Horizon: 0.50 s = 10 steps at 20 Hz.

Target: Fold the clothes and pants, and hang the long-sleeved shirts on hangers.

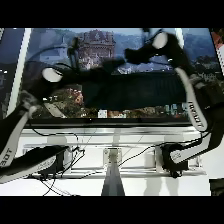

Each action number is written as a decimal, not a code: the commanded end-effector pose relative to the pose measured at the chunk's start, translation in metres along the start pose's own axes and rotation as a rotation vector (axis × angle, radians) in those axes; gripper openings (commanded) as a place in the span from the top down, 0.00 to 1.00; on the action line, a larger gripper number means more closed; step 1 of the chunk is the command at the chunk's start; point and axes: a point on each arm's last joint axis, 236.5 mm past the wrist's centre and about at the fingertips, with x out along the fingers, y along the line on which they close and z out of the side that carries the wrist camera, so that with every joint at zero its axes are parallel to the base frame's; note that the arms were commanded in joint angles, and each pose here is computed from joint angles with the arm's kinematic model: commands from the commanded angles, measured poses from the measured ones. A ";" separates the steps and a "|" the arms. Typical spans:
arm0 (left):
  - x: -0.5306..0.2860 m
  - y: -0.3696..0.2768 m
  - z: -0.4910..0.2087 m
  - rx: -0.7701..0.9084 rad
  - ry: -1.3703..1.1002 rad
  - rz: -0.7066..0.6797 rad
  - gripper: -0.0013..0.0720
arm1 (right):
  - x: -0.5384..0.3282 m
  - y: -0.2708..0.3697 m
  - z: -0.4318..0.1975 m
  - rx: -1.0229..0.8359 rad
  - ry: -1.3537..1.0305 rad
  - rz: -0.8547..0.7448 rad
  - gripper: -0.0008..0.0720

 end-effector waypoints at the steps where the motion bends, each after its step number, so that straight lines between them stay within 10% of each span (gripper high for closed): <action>1: 0.033 -0.035 -0.047 0.047 0.117 -0.068 0.02 | -0.058 -0.086 0.008 0.141 -0.003 -0.084 0.95; 10: -0.036 0.101 0.000 0.066 0.081 0.189 0.02 | -0.081 -0.119 0.011 0.013 -0.020 -0.125 0.95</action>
